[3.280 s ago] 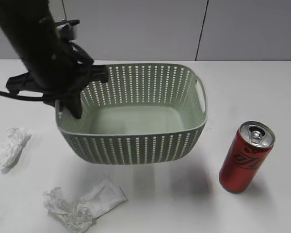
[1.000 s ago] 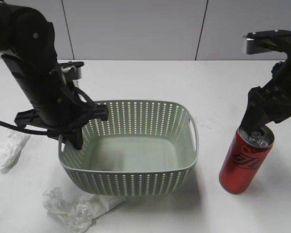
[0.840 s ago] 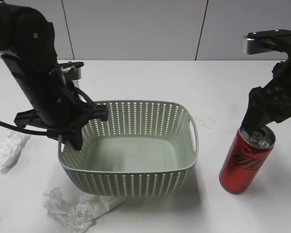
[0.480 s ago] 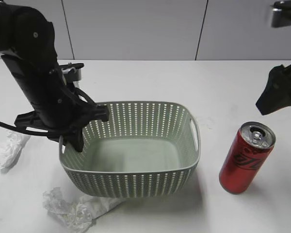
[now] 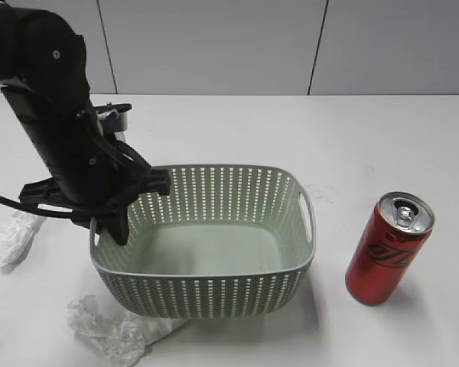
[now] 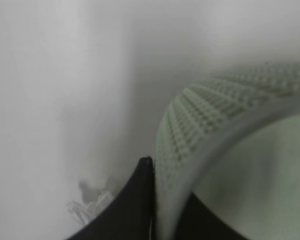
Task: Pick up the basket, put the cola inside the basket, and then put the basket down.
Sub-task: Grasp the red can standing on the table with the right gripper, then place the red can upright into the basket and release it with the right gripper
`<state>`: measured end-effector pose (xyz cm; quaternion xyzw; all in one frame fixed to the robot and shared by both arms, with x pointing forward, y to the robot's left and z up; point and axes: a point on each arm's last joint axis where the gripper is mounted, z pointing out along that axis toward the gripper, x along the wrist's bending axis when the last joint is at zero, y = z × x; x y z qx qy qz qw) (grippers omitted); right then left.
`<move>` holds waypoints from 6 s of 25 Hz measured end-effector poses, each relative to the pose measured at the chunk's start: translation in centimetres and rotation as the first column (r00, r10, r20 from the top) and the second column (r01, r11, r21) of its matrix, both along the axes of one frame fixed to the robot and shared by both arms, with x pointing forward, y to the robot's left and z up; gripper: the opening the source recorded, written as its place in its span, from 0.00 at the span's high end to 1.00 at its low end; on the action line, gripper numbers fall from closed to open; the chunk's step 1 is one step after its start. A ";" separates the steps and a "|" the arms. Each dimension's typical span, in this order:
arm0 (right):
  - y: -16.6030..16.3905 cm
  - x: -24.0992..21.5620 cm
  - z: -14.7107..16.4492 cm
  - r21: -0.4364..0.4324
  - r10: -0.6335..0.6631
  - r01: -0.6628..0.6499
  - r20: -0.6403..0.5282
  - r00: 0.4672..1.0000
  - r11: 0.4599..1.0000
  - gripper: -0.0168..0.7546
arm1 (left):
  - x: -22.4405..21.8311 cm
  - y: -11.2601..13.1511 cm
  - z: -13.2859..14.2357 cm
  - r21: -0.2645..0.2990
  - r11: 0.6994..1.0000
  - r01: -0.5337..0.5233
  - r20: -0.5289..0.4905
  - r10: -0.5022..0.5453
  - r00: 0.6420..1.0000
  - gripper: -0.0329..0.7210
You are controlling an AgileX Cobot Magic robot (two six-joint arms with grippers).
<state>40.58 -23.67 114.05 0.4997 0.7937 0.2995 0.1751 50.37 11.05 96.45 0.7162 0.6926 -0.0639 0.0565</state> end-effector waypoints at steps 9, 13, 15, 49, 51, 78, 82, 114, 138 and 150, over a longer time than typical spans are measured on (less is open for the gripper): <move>-2.7 -8.9 -3.3 0.026 0.008 -0.012 0.148 0.989 1.000 0.25 | 0.0 0.0 0.0 0.000 1.000 0.000 -0.001 0.000 1.000 0.96; -3.7 -11.9 -6.3 0.054 -0.003 -0.010 0.235 0.972 0.998 0.25 | 0.0 0.0 0.0 0.000 1.000 0.000 -0.001 0.000 1.000 0.96; -4.0 -13.2 -7.6 0.067 -0.008 -0.011 0.276 0.961 0.998 0.25 | 0.0 0.0 0.0 0.000 1.000 0.000 -0.001 0.000 1.000 0.96; 0.1 -4.7 -3.9 0.219 0.003 0.007 -0.044 0.999 0.976 0.12 | 0.1 0.2 -0.1 0.024 1.000 0.017 0.014 -0.018 1.000 0.96; 0.8 -2.6 -3.8 0.196 0.013 0.011 -0.123 0.992 0.981 0.12 | 0.1 0.2 -0.1 0.024 1.000 0.018 0.014 -0.018 1.000 0.96; 4.7 8.5 -12.9 -0.125 -0.045 -0.016 -0.473 0.880 0.992 0.12 | 0.1 0.2 -0.1 0.025 1.000 0.019 0.015 -0.019 1.000 0.96; 4.9 9.0 -14.1 -0.139 -0.053 -0.020 -0.504 0.862 0.990 0.13 | 0.1 0.2 -0.1 0.025 1.000 0.019 0.015 -0.019 1.000 0.96; 8.3 7.8 1.9 -0.007 0.107 -0.111 -0.208 0.972 0.994 0.32 | 0.2 0.0 0.0 -0.003 1.000 0.005 0.025 -0.005 1.000 0.96; 21.3 9.1 -10.4 -0.141 0.253 -0.373 -0.516 0.819 0.917 0.32 | 0.3 0.0 -0.2 0.006 1.000 0.013 0.034 -0.013 0.999 0.96; 21.7 9.4 -9.4 -0.114 0.280 -0.379 -0.490 0.826 0.918 0.14 | 0.4 -0.1 -0.3 0.002 1.000 0.009 0.033 -0.009 0.999 0.96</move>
